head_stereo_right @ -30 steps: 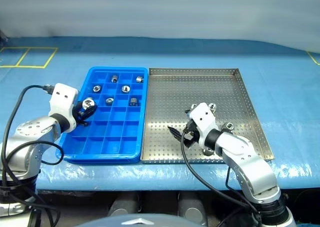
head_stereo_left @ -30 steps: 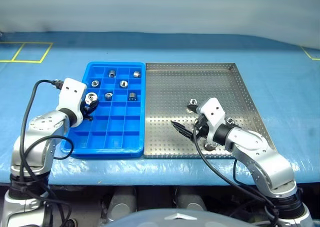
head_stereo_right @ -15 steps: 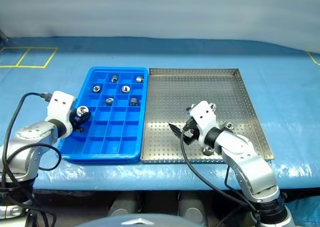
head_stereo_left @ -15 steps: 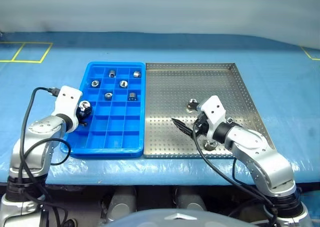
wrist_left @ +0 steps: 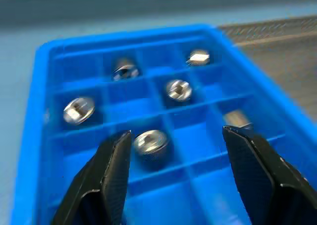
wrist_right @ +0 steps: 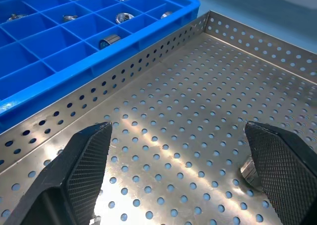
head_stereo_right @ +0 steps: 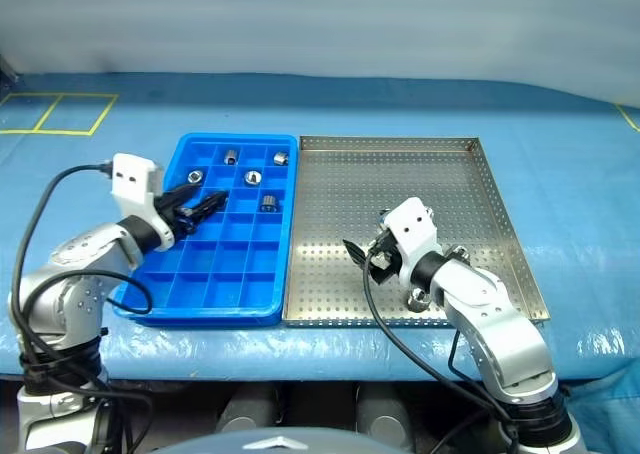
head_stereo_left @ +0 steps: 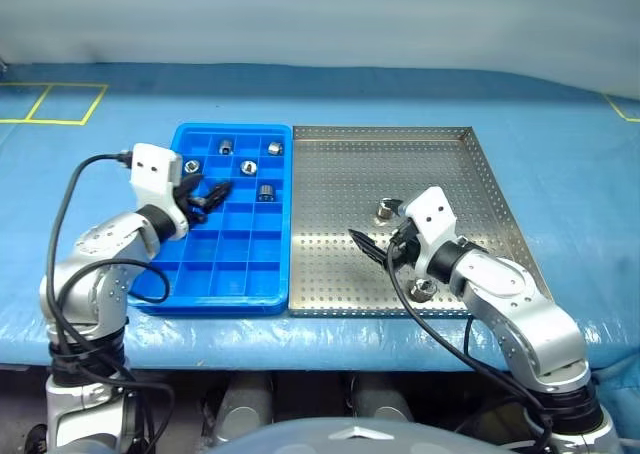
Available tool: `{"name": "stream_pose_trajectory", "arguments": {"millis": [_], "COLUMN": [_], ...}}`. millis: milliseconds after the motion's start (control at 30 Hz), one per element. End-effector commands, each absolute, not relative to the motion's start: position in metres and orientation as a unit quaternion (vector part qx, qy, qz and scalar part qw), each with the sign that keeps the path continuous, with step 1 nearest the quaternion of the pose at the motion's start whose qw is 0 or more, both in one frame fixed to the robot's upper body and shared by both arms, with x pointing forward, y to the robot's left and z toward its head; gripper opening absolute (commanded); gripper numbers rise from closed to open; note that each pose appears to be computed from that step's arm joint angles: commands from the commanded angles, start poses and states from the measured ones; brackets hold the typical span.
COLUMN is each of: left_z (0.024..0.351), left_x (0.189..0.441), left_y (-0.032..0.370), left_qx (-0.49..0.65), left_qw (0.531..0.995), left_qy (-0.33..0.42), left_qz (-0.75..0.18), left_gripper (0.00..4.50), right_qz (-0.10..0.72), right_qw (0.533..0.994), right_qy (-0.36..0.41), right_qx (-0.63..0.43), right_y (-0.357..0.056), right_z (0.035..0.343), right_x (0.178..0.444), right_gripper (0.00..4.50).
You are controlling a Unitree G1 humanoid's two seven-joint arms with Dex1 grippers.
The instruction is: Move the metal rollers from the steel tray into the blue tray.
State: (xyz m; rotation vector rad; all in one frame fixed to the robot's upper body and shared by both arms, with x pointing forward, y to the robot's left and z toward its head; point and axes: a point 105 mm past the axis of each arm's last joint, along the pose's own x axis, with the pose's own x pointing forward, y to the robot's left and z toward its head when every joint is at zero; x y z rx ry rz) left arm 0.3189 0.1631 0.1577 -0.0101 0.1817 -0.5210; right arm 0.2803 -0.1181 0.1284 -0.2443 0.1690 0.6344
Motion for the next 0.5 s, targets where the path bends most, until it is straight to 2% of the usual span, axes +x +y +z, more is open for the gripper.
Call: {"name": "stream_pose_trajectory", "arguments": {"millis": [33, 267, 500], "left_z": [0.159, 0.134, 0.112], "left_x": [0.314, 0.318, 0.343], "left_y": [0.115, 0.038, 0.004], "left_qx": [0.031, 0.055, 0.127], "left_qw": [0.933, 0.862, 0.833], "left_qy": [0.076, 0.099, 0.124], "left_qz": [-0.351, -0.494, -0.524], "left_gripper": [3.17, 3.17, 3.17], "right_qz": [0.289, 0.262, 0.234], "right_qw": [0.944, 0.939, 0.946], "right_qy": [0.071, 0.112, 0.108], "right_qx": [-0.146, -0.195, -0.194], "right_y": [-0.131, -0.154, -0.161], "right_z": [0.137, 0.125, 0.127], "right_x": [0.279, 0.268, 0.261], "right_gripper": [4.50, 4.50, 4.50]}}
